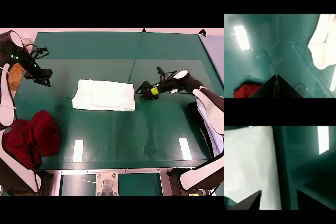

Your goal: Fold the shirts.

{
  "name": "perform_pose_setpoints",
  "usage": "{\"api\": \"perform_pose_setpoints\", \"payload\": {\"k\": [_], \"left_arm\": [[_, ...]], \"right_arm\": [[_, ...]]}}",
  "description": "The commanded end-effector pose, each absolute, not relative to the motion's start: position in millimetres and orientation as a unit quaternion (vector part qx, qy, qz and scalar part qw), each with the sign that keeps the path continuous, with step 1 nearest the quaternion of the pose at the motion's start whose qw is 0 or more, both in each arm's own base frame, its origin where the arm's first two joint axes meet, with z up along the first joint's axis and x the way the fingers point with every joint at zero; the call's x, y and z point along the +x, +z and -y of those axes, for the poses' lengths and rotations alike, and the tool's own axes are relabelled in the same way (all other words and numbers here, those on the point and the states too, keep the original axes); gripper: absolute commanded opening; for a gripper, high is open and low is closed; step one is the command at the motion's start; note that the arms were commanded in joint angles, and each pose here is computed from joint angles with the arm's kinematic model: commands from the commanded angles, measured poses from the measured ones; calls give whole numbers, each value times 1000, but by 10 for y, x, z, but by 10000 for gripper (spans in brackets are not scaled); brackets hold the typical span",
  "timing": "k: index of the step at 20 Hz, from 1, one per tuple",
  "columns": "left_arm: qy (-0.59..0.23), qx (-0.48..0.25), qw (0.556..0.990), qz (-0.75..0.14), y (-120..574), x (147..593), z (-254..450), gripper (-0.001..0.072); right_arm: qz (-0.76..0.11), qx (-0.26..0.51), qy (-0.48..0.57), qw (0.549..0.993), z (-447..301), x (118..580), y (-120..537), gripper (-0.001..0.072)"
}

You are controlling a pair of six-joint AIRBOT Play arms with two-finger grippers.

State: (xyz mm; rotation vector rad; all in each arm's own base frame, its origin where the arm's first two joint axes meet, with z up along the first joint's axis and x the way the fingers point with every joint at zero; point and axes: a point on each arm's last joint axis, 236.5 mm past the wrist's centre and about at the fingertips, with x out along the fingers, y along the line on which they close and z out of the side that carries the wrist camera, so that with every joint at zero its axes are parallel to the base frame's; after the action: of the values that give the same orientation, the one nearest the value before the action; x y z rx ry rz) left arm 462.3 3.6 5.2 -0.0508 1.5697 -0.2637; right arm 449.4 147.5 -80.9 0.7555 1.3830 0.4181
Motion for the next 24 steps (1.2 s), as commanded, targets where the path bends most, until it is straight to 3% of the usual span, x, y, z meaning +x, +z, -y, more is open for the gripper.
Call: {"api": "perform_pose_setpoints", "payload": {"k": [1, 2, 3, 5, 6, 10, 15, 19, 24], "left_arm": [[-122, -29, 702, -701, 61, 4642, -4, 23], [-124, -30, 702, -700, 64, 4643, 6, 23], [-124, -30, 702, -700, 64, 4643, 6, 23], [-124, -30, 702, -700, 64, 4643, 7, 23], [-124, -30, 702, -700, 64, 4644, 9, 23], [-125, -31, 701, -701, 65, 4636, 13, 23], [-129, -34, 702, -700, 70, 4639, 34, 23], [-149, -51, 703, -694, 102, 4654, 158, 23], [-151, -54, 705, -691, 105, 4670, 174, 23]], "right_arm": [[-607, 387, 229, 655, -1943, 4474, -964, 503], [-608, 384, 234, 655, -2069, 4480, -992, 489], [-607, 378, 239, 657, -2166, 4487, -988, 431], [-599, 366, 265, 661, -2331, 4534, -819, 113], [-591, 360, 283, 664, -2372, 4586, -657, 14], [-493, 318, 319, 745, -2078, 5036, 633, 13], [-393, 292, 227, 842, -616, 5110, 2045, 13], [-356, 326, 117, 868, 659, 4856, 2313, 12], [-315, 392, -33, 864, 2141, 4309, 2281, 13]]}}
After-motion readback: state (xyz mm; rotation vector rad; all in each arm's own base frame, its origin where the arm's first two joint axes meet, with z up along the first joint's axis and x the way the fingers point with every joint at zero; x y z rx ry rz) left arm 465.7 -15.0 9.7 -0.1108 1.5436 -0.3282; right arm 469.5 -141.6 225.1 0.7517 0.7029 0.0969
